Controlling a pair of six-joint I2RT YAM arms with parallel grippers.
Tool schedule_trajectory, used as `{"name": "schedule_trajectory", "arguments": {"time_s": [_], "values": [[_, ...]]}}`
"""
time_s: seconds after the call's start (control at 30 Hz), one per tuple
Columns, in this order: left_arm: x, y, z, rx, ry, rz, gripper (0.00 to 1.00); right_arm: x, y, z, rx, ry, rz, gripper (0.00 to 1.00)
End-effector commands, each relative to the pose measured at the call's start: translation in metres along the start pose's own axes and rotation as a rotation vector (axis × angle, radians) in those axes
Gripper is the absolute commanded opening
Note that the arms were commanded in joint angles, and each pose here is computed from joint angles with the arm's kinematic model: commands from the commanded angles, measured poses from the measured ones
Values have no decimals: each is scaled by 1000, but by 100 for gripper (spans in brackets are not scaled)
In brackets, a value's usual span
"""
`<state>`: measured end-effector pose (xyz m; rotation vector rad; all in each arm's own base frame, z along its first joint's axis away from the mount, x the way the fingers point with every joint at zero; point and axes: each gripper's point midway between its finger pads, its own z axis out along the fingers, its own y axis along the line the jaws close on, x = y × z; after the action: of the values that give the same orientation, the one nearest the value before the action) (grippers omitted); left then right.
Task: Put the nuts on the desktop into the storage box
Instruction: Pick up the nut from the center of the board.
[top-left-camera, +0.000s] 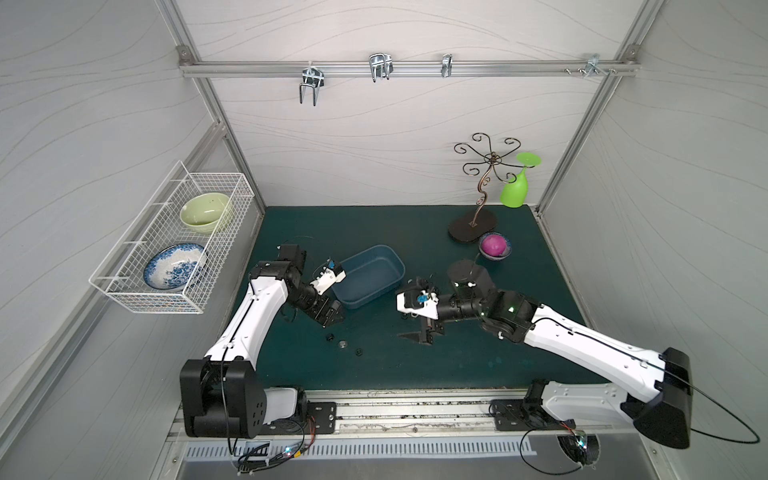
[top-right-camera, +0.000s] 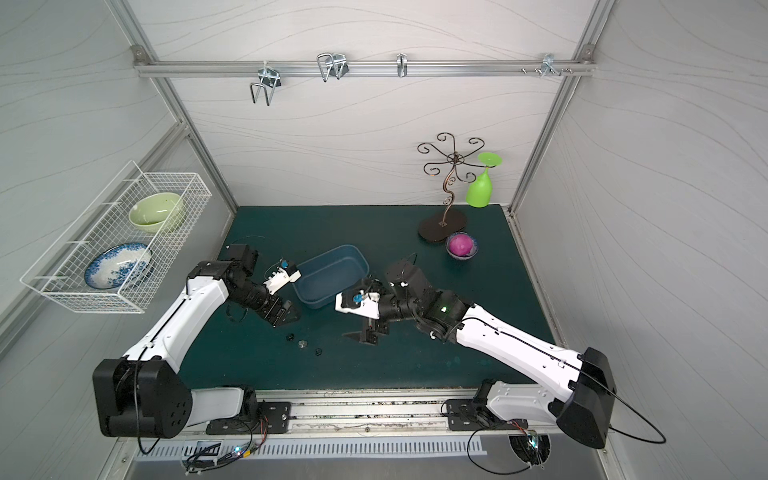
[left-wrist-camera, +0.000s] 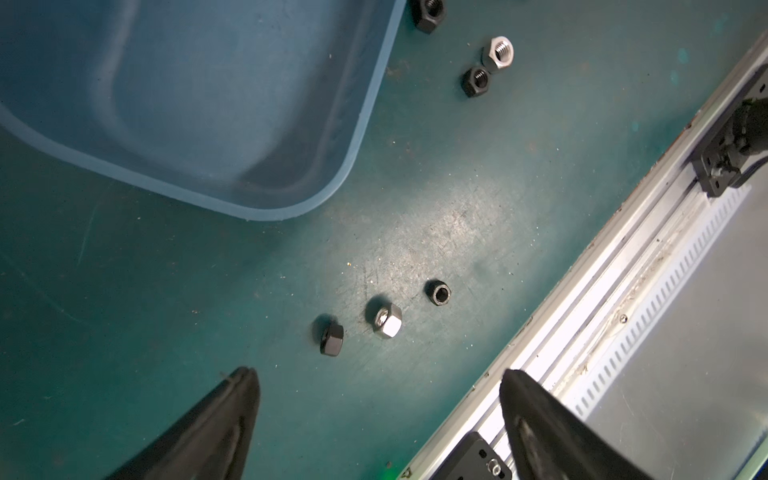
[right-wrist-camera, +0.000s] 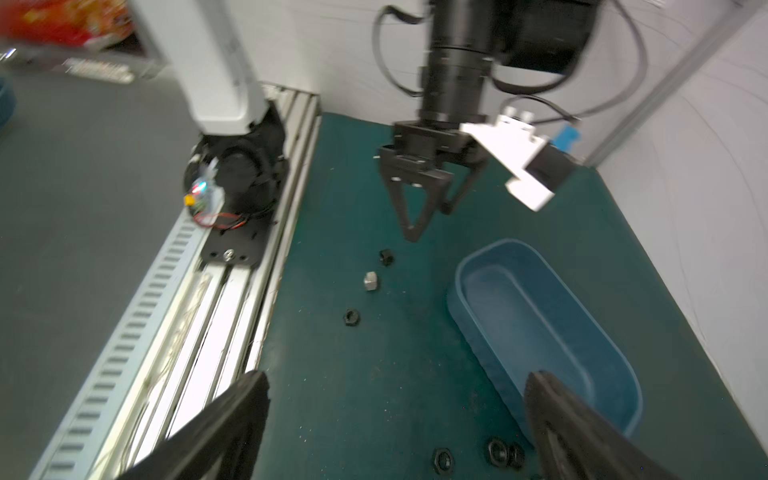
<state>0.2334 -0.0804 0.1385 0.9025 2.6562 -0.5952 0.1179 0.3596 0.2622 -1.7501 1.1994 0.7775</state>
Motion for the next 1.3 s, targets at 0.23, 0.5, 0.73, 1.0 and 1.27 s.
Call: {"name": "schedule_trajectory", "arguments": {"time_s": [0.23,0.5,0.73,1.0,1.27], "values": [[18,2,21,11,18,209,92,23,61,28,-263,53,-103,99],[41,24,44,-71,87,262,91,37,67,40,-271,73,-58,99],[51,29,55,-91,99,291,83,39,60,48,-239,79,-54,99],[66,30,69,-100,138,366,79,41,56,53,-236,94,-47,99],[71,35,82,-139,162,412,71,39,52,53,-216,92,-58,99]]}}
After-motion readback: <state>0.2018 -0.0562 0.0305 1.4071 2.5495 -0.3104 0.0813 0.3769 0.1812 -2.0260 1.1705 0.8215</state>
